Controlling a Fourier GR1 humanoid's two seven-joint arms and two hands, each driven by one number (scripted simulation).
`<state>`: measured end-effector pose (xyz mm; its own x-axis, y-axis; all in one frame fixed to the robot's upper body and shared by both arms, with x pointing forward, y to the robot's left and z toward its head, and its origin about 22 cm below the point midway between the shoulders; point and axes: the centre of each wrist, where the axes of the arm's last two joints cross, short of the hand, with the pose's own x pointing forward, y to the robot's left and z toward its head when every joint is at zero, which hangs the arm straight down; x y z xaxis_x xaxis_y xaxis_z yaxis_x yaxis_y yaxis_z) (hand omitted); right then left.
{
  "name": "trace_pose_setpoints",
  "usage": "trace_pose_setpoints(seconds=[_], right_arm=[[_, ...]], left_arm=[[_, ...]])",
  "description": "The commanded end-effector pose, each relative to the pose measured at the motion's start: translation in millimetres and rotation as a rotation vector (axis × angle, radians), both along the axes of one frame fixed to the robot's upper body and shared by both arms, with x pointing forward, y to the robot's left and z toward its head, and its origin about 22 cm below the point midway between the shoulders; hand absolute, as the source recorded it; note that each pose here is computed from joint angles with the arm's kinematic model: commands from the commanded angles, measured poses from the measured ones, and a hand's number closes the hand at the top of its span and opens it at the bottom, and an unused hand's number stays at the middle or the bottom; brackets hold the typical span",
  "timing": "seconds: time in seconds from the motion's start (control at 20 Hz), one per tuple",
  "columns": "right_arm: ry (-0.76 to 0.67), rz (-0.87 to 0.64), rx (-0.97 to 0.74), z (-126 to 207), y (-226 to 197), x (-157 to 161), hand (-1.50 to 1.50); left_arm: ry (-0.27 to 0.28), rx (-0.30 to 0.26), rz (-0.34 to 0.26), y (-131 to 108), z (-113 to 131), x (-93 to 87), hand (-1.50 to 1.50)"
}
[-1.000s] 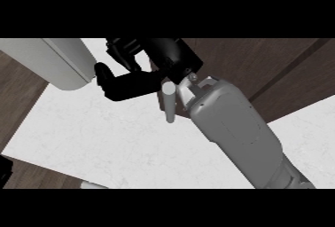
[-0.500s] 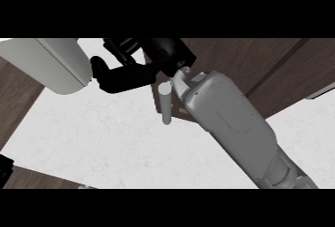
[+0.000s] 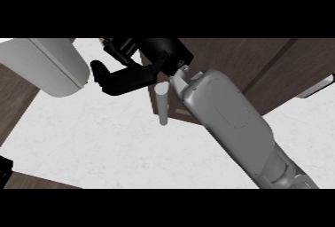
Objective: Pick up the wine, place it into the cabinet and close the cabinet
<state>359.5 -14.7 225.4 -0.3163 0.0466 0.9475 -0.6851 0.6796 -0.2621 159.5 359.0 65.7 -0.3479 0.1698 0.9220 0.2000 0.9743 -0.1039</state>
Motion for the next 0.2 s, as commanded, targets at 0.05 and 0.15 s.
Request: trace_pose_setpoints(seconds=[0.05, 0.15], right_arm=[[0.114, -0.269, -0.013, -33.0, -70.4, 49.4, 1.50], [0.107, -0.263, -0.011, -31.3, -72.8, 51.9, 1.50]], left_arm=[[0.008, 0.001, 0.008, 0.3, -5.0, -2.4, 1.50], [0.001, 0.004, 0.012, 0.2, -3.2, -2.9, 1.50]])
